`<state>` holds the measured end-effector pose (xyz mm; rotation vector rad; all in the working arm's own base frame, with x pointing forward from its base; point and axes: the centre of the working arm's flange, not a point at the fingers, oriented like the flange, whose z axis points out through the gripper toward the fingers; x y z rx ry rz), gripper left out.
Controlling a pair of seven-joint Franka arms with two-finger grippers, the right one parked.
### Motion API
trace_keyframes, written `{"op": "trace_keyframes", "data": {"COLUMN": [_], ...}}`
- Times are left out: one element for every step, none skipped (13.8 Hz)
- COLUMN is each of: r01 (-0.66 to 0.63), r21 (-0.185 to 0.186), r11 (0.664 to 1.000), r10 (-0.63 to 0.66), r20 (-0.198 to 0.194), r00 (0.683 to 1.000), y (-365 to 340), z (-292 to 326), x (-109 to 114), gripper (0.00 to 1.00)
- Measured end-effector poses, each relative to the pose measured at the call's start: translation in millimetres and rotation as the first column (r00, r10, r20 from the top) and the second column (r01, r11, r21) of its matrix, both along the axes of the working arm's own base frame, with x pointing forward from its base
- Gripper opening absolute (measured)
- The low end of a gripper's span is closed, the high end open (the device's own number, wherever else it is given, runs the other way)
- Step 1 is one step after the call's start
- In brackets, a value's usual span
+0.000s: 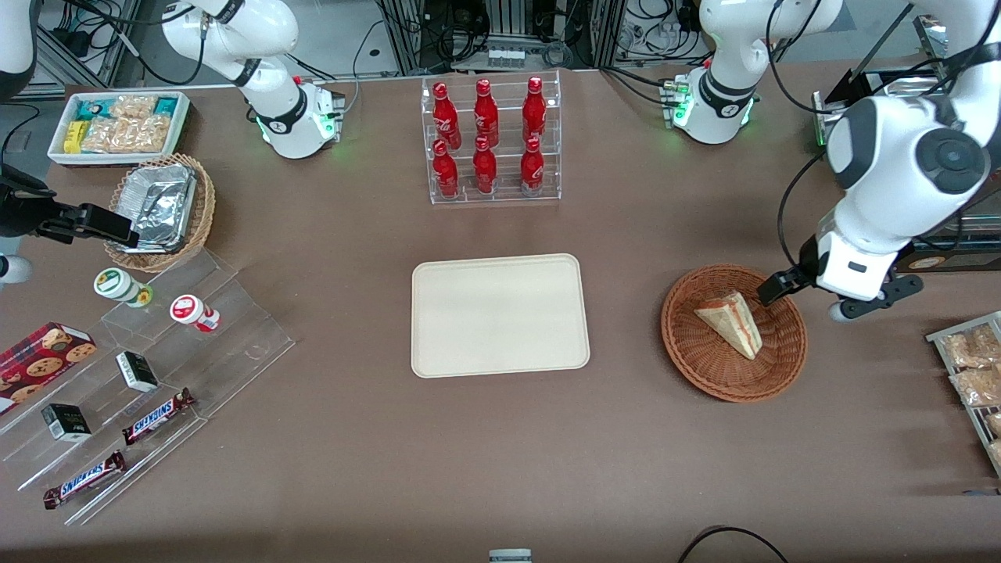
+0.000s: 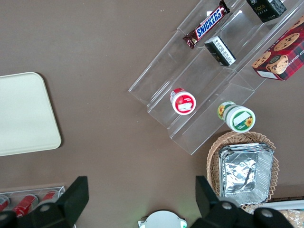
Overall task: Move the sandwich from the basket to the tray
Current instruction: 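Lower the open left gripper around the wrapped triangular sandwich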
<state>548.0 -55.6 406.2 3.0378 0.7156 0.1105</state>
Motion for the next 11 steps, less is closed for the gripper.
{"op": "trace_keyframes", "data": {"r01": [-0.049, -0.081, -0.106, -0.128, -0.143, -0.155, -0.166, -0.172, -0.176, -0.179, -0.181], "r21": [-0.006, -0.01, -0.012, -0.012, -0.013, -0.015, -0.018, -0.021, -0.024, -0.028, -0.034], "r11": [0.999, 0.997, 0.994, 0.992, 0.99, 0.988, 0.986, 0.985, 0.984, 0.983, 0.983], "r10": [0.049, 0.081, 0.107, 0.128, 0.143, 0.155, 0.166, 0.172, 0.176, 0.18, 0.182], "r20": [0.012, 0.014, 0.009, 0.002, -0.002, 0.002, 0.006, 0.012, 0.017, 0.023, 0.03], "r00": [0.999, 0.997, 0.994, 0.992, 0.99, 0.988, 0.986, 0.985, 0.984, 0.983, 0.983], "y": [-2, -4, -6, -7, -8, -8, -8, -8, -8, -9, -12], "z": [-13, -22, -29, -33, -37, -42, -49, -55, -63, -70, -79], "x": [-5, -9, -12, -14, -16, -18, -20, -20, -19, -18, -18], "gripper": [1.0, 1.0, 1.0, 1.0, 1.0, 1.0, 1.0, 1.0, 1.0, 1.0, 1.0]}}
